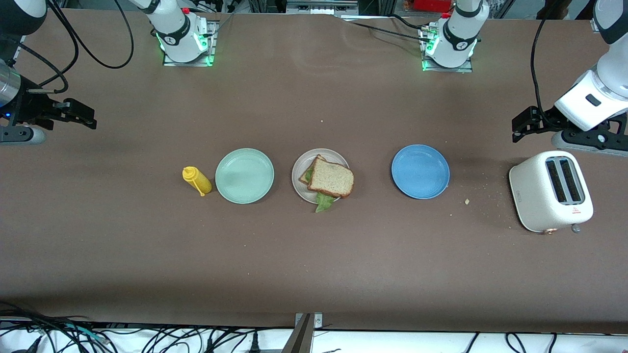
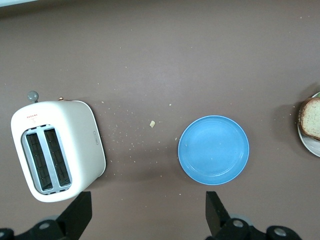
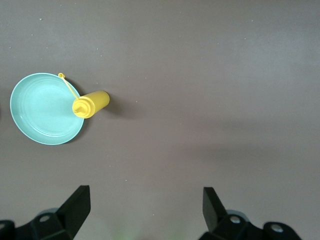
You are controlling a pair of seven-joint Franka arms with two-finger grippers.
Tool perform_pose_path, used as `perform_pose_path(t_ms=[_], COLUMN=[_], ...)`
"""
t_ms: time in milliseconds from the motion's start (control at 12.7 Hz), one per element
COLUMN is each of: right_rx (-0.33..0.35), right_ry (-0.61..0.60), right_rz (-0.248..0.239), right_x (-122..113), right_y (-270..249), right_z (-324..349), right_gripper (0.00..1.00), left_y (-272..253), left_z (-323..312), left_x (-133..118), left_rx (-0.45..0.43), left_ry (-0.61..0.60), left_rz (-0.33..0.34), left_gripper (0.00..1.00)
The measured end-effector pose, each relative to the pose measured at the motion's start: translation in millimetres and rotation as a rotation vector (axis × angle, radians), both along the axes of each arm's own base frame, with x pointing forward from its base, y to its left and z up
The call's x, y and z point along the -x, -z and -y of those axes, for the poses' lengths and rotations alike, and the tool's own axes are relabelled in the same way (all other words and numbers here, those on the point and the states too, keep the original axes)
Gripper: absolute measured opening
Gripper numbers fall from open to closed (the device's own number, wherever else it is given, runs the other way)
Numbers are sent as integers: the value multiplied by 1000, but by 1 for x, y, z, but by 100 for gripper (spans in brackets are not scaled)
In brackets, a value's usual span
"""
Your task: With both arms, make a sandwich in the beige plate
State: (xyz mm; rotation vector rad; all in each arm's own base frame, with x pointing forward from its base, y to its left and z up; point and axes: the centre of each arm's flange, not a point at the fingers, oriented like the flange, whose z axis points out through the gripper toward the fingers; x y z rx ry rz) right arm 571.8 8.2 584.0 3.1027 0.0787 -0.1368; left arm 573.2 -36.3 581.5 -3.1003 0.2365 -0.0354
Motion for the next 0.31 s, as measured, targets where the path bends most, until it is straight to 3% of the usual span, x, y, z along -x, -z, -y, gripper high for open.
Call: perform_pose_path(t_ms=[315], right_rx=[0], right_ry=[0], right_rz=[0], right_x=[0], right_y=[0], right_z=[0], right_gripper=[100], left_y=[0], left_z=[6], left_x=[1], left_rx=[0], left_ry=[7], left_rz=[-3], left_gripper=[100])
